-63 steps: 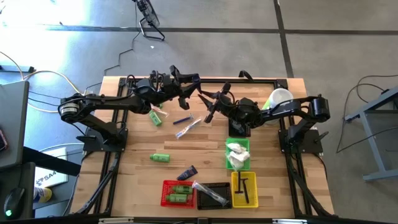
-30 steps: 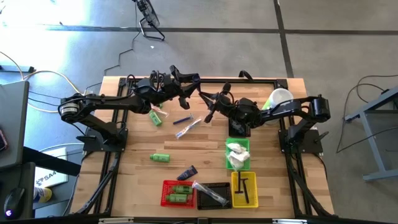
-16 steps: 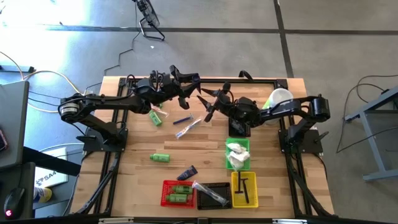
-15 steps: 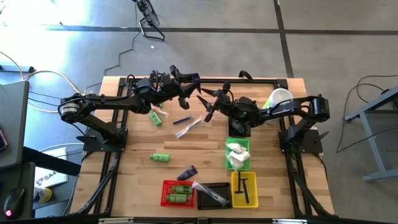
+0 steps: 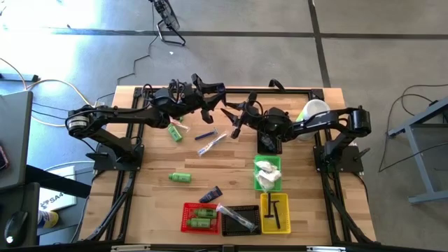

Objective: Pick & Place Travel size toiletries
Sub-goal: Put the top blue shaving cream into the top black bin

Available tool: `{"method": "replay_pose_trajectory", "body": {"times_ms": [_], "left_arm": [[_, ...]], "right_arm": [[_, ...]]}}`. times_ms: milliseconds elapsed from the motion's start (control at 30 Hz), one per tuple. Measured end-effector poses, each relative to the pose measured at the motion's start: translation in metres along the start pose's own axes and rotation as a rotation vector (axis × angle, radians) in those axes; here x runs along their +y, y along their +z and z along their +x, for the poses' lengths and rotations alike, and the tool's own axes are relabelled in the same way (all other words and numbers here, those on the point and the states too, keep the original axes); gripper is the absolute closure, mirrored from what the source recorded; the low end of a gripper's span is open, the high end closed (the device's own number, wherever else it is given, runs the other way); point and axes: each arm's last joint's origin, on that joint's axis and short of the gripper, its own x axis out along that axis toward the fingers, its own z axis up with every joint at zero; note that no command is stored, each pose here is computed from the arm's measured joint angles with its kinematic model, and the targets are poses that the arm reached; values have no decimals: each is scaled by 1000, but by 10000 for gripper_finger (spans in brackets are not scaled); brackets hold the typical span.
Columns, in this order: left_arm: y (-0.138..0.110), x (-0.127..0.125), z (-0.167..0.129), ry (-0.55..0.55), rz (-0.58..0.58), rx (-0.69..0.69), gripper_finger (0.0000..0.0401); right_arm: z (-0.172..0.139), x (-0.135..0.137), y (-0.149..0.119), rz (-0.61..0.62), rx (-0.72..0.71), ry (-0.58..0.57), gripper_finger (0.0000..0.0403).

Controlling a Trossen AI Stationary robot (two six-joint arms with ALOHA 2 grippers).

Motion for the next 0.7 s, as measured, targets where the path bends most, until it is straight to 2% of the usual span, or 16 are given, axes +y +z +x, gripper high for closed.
{"method": "replay_pose_trajectory", "body": {"times_ms": [400, 633, 700], "left_arm": [[-1, 0, 0, 0, 0, 13, 260], [-3, 0, 0, 8, 0, 22, 260], [-3, 0, 0, 7, -1, 25, 260]], "right_arm": [[4, -1, 4, 3, -3, -16, 336], [4, -1, 2, 13, 18, -43, 391], [4, -1, 2, 13, 20, -42, 395]]}}
